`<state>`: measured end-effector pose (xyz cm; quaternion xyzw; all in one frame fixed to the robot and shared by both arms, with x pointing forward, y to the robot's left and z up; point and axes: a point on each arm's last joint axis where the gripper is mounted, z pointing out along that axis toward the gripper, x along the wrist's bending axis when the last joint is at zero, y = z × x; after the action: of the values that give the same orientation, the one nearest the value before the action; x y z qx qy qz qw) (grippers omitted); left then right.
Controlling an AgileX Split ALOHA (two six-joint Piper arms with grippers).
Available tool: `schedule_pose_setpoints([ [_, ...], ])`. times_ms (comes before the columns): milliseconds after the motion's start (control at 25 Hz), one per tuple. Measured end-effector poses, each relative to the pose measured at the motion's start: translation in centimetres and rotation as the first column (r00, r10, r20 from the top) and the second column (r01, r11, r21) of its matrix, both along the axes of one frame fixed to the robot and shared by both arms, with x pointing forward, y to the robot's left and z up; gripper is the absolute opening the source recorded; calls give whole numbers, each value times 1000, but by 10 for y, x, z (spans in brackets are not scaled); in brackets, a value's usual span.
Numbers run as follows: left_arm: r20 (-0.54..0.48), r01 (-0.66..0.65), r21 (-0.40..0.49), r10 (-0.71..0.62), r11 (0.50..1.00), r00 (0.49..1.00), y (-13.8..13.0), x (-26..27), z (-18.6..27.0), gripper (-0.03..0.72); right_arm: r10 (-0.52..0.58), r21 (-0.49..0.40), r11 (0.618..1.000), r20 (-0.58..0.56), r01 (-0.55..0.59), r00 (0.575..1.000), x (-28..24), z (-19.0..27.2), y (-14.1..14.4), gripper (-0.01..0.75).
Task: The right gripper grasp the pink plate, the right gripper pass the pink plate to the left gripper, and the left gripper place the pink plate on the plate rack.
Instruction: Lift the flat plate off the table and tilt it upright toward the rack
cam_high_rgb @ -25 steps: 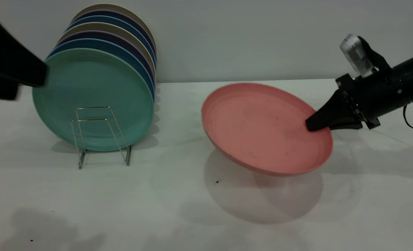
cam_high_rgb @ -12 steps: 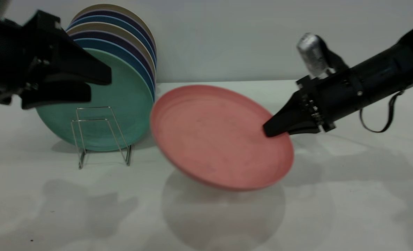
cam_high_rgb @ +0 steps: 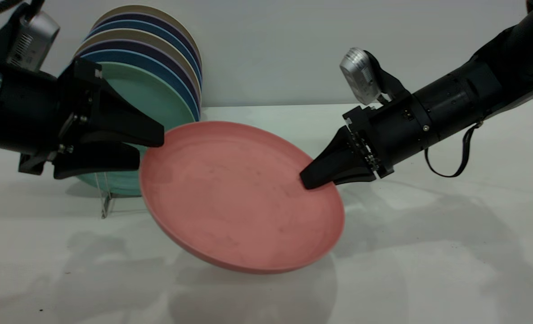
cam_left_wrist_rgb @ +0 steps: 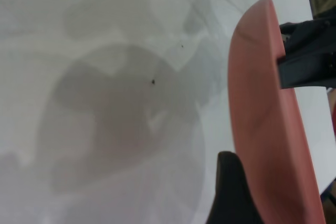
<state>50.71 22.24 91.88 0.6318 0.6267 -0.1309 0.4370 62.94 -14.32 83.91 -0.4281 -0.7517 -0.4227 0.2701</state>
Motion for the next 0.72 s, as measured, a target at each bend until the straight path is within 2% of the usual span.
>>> schedule_pose_setpoints([
  [200,-41,54,-38,-55,998,998,-4,-3,-6,516,36,54,998,-7,-36,999,-5,4,13,15],
  [360,-69,87,-36,-89,996,994,-4,-7,-8,513,59,62,996,-1,-59,998,-9,5,21,15],
  [480,-74,92,-36,-95,995,993,-5,-7,-9,482,71,63,995,7,-72,997,-10,5,24,15],
  [600,-74,92,-36,-95,995,993,-5,-7,-9,387,73,63,995,11,-74,997,-10,5,24,15],
  [720,-79,78,-30,-80,996,994,-4,-7,-9,222,78,65,995,14,-79,997,-11,5,24,26],
])
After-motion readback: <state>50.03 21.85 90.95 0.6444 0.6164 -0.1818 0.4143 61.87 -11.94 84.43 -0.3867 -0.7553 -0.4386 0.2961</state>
